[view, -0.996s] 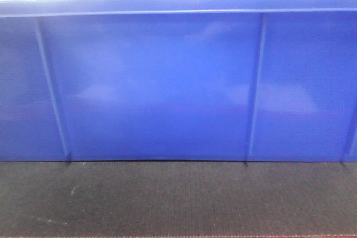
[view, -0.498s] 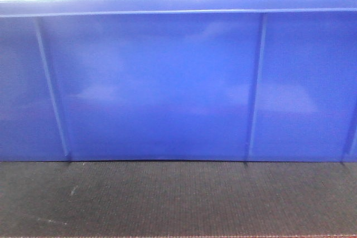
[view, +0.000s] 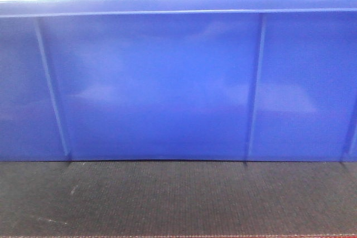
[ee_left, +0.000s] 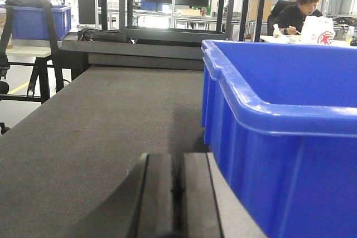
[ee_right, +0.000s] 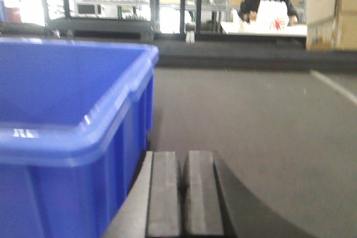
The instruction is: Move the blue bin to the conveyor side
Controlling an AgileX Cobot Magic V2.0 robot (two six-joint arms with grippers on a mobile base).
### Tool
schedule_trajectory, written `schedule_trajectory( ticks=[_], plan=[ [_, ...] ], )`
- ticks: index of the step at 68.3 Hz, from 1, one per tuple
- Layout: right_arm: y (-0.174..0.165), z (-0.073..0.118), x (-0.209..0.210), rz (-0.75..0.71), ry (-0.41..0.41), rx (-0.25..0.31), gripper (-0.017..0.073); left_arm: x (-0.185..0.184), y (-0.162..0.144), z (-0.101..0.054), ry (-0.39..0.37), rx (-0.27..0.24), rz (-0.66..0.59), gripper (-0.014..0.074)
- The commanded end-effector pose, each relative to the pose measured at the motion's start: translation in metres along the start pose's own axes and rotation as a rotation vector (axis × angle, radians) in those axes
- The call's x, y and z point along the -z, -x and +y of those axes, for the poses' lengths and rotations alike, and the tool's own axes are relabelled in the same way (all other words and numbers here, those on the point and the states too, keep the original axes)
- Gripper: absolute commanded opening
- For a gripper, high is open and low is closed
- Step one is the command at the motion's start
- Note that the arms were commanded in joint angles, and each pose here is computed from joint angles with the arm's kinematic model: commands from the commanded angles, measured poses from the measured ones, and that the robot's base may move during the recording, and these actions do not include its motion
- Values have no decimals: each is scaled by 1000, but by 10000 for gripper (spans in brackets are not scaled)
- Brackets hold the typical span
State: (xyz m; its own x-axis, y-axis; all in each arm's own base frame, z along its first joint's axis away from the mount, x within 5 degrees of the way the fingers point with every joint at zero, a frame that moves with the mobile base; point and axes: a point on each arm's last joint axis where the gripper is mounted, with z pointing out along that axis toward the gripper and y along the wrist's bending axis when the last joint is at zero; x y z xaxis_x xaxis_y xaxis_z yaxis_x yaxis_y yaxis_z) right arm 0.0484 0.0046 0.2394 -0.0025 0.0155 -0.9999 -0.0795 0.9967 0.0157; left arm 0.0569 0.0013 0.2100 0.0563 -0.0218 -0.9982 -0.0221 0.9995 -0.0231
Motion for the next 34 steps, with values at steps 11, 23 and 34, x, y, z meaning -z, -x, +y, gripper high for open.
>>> schedule_trajectory(
  ticks=[11, 23, 34],
  plan=[
    [-32, -3, -8, -28, -29, -39, -85, 1, 3, 0, 3, 5, -25, -9],
    [-34, -2, -8, -4, -28, -39, -85, 1, 3, 0, 3, 5, -25, -9],
    [-31, -3, -8, -39, -31, -38, -85, 1, 3, 0, 3, 5, -25, -9]
  ],
)
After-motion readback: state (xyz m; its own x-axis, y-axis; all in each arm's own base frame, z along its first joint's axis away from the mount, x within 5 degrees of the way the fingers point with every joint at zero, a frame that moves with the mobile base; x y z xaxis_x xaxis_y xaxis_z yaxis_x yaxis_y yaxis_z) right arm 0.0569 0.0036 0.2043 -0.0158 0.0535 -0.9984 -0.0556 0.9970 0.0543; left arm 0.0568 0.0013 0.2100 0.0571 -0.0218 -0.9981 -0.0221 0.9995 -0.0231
